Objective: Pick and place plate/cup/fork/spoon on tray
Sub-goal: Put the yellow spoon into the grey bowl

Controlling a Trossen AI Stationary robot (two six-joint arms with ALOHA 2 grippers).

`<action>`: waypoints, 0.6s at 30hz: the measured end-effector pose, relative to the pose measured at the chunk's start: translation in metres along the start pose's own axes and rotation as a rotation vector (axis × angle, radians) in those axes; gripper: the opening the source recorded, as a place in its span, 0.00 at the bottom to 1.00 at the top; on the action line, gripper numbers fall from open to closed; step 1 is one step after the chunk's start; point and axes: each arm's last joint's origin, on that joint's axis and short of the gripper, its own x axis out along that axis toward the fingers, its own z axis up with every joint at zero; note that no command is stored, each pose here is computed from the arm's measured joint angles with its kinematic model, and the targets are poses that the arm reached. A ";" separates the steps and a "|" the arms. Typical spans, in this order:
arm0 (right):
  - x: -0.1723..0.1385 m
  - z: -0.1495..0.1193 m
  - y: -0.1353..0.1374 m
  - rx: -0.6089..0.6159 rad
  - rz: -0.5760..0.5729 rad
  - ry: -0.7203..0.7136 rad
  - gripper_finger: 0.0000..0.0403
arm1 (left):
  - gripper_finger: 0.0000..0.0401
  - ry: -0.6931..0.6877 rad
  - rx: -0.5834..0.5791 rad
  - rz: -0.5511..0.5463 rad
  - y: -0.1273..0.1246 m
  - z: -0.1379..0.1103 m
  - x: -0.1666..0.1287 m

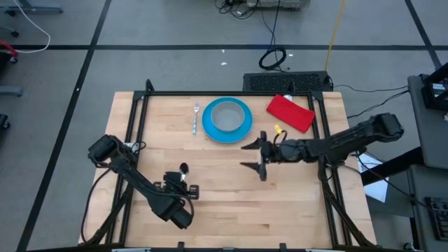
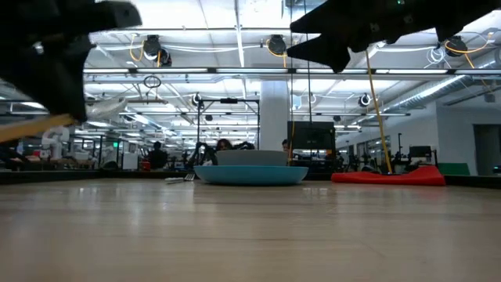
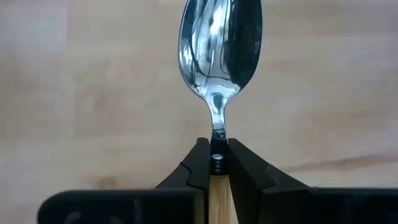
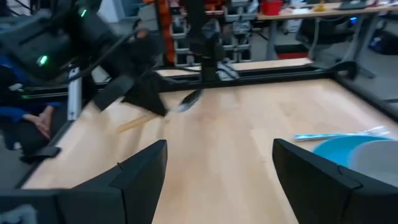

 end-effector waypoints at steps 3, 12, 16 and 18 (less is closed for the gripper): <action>0.013 -0.012 0.011 0.023 0.036 -0.019 0.69 | 0.09 -0.042 0.010 -0.048 -0.004 0.011 -0.004; 0.044 -0.042 0.032 0.161 0.121 -0.185 0.69 | 0.09 -0.183 0.039 -0.170 -0.012 0.044 -0.013; 0.054 -0.049 0.034 0.215 0.127 -0.194 0.69 | 0.09 -0.236 0.054 -0.204 -0.014 0.056 -0.015; 0.060 -0.048 0.036 0.222 0.126 -0.191 0.69 | 0.09 -0.269 0.066 -0.223 -0.016 0.062 -0.015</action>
